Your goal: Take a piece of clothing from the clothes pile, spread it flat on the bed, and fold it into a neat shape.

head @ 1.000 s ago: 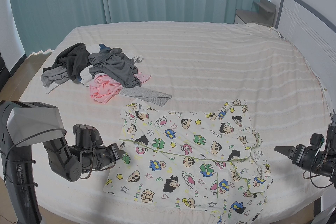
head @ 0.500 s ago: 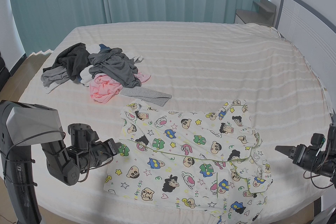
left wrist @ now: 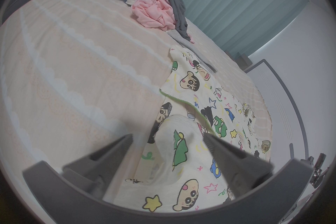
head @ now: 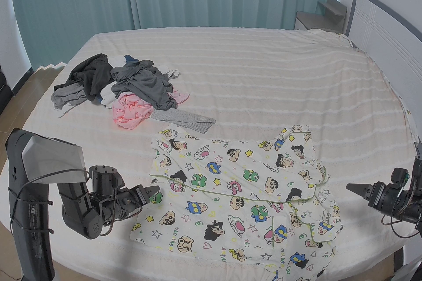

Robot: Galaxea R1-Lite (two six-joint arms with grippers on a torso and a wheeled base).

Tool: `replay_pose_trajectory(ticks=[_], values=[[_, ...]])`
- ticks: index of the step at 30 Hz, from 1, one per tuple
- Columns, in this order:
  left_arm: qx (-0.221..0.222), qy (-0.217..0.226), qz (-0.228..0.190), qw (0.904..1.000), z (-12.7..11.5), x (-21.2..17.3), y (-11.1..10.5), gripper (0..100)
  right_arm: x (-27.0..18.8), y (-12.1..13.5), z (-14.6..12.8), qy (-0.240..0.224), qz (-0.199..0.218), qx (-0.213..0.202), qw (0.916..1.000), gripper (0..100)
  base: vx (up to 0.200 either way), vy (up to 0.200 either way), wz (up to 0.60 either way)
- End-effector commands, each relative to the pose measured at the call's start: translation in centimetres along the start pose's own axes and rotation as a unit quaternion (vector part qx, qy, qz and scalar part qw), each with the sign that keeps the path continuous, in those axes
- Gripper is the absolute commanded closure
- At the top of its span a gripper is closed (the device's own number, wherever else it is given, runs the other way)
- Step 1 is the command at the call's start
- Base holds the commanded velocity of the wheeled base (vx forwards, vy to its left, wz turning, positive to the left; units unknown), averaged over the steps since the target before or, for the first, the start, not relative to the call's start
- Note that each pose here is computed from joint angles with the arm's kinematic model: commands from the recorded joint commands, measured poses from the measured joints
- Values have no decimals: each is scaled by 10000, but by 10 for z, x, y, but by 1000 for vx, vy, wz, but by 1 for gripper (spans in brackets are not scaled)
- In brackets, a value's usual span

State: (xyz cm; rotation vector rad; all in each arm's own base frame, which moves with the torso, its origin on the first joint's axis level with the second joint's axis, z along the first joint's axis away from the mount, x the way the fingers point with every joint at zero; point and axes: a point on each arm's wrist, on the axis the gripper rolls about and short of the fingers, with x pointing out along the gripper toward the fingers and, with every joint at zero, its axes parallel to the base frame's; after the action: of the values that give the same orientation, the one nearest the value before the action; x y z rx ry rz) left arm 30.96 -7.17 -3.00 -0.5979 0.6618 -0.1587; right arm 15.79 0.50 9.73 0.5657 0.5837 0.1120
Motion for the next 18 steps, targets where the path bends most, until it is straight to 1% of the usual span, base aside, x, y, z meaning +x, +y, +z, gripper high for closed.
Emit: replay_pose_trajectory(ticks=[1,6,9,10,11,14,15,16,18], values=[[-46,-38,32,10000,3,-8,0,0,-2,-1,-3,20,-5,5,10000,0,0,0,0],[-63,-110,9,9999,7,-38,-6,0,-3,-3,-6,72,-34,21,10000,0,0,0,0],[-77,-125,-23,9999,6,-63,-11,0,-4,-2,-6,47,-3,11,10000,0,0,0,0],[-77,-125,-23,9999,6,-63,-11,0,-4,-2,-6,47,-3,11,10000,0,0,0,0],[-132,-133,-72,9998,5,-79,-14,0,-5,-1,-6,32,14,1,10000,0,0,0,0],[-368,-123,-126,9992,1,-93,-19,0,-6,-1,-7,44,31,-6,10000,0,0,0,0],[-368,-123,-126,9992,1,-93,-19,0,-6,-1,-7,44,31,-6,10000,0,0,0,0],[-540,-44,-97,9985,-4,-100,-18,0,-6,-2,-8,62,6,9,10000,0,-200,0,0],[-585,79,-28,9982,-9,-103,-16,0,-6,-2,-8,85,2,15,10000,0,-200,0,0]])
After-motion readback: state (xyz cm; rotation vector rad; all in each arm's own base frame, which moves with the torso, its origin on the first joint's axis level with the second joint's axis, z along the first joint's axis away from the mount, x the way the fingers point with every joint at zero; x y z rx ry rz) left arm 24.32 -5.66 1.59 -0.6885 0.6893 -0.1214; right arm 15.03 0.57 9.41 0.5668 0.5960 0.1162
